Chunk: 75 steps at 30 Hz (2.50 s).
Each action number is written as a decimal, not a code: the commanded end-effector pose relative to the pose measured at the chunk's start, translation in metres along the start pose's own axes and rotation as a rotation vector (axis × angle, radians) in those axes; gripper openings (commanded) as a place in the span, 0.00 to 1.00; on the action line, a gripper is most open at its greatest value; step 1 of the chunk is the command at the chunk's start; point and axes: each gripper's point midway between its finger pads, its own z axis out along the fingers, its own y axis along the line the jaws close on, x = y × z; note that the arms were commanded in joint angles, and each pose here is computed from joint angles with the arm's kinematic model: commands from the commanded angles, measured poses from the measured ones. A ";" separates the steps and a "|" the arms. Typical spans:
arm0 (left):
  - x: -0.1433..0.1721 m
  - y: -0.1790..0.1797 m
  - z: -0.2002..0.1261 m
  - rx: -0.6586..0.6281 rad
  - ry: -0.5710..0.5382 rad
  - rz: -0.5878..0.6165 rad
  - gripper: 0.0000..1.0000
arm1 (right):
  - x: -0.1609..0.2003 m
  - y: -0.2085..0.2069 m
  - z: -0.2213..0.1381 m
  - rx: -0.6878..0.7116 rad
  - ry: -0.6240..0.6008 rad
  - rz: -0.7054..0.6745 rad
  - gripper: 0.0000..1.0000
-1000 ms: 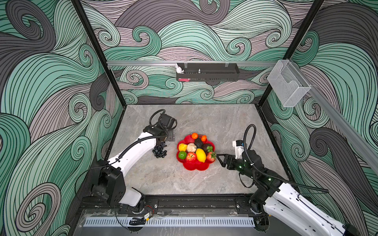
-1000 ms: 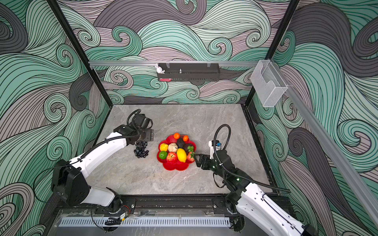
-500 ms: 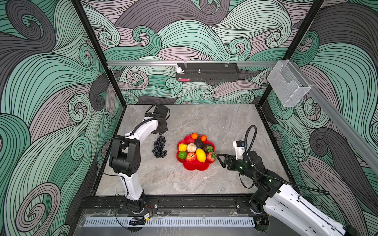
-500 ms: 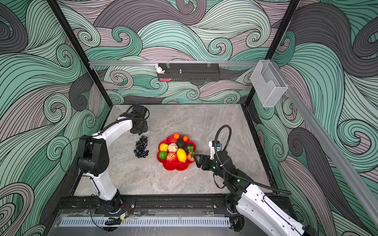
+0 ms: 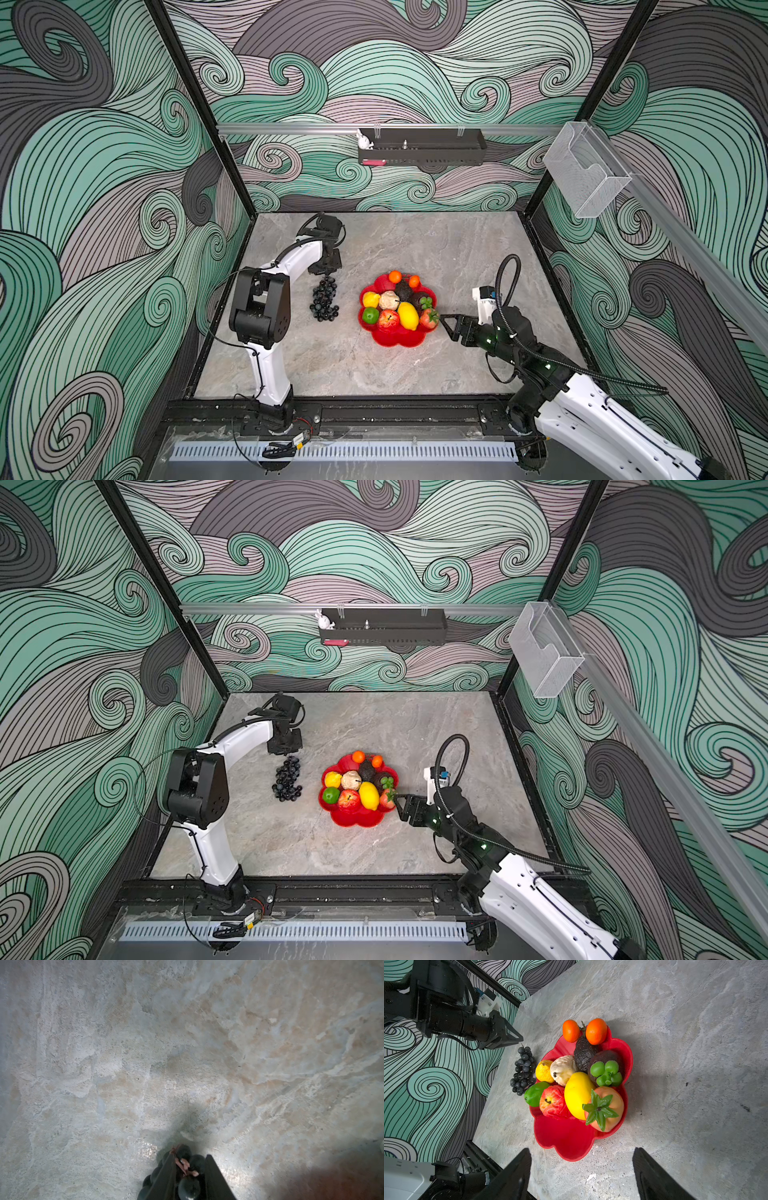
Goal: Arrange fruit in a fruit bowl
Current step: Pick up the fruits from the middle-left of the table.
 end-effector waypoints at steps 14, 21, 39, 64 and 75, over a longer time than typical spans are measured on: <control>0.005 0.008 0.011 -0.014 0.054 -0.023 0.18 | 0.002 -0.004 0.001 0.010 0.004 0.004 0.78; 0.007 0.006 0.013 -0.006 0.062 -0.021 0.19 | 0.002 -0.003 0.001 0.008 0.004 0.005 0.78; 0.006 0.006 0.000 0.035 0.023 -0.043 0.00 | 0.000 -0.003 0.000 0.011 0.003 0.003 0.78; 0.058 0.014 -0.172 0.418 -0.382 -0.041 0.00 | -0.007 0.003 0.001 0.009 0.002 -0.023 0.78; 0.111 -0.015 -0.249 0.650 -0.440 0.220 0.00 | -0.028 0.008 -0.005 0.058 -0.031 -0.118 0.81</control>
